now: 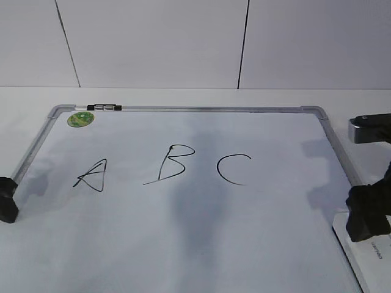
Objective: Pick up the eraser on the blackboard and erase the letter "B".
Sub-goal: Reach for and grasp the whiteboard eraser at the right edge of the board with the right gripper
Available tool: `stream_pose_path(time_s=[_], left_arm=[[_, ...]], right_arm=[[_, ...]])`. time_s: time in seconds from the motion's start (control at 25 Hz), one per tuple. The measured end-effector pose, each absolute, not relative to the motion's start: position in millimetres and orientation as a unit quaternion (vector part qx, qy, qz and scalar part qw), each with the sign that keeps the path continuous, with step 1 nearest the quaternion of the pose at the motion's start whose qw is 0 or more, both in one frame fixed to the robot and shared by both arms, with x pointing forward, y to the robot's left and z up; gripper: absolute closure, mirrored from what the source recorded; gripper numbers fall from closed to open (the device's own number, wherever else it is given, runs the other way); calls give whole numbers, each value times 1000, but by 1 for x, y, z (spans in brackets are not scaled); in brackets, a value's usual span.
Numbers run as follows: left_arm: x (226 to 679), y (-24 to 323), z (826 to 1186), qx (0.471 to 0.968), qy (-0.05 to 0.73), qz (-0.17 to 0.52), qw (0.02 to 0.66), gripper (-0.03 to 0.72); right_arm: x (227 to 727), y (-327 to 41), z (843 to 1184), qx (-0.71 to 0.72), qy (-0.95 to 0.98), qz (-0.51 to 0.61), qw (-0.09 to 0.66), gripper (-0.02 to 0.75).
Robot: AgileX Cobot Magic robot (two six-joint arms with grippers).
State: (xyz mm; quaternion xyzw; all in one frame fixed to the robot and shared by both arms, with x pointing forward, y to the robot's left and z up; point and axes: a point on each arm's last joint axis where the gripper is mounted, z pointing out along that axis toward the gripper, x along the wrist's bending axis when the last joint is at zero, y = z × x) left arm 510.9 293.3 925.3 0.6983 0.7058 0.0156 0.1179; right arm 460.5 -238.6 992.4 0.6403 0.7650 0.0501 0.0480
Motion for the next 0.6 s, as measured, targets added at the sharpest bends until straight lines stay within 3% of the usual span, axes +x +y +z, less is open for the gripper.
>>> stream_pose_path(time_s=[0.24, 0.6], left_arm=[[511, 293, 925, 698, 706, 16, 118, 335], [511, 293, 925, 699, 706, 14, 116, 369]], right_arm=[[462, -238, 987, 641, 766, 39, 41, 70], [466, -237, 976, 641, 767, 19, 27, 70]])
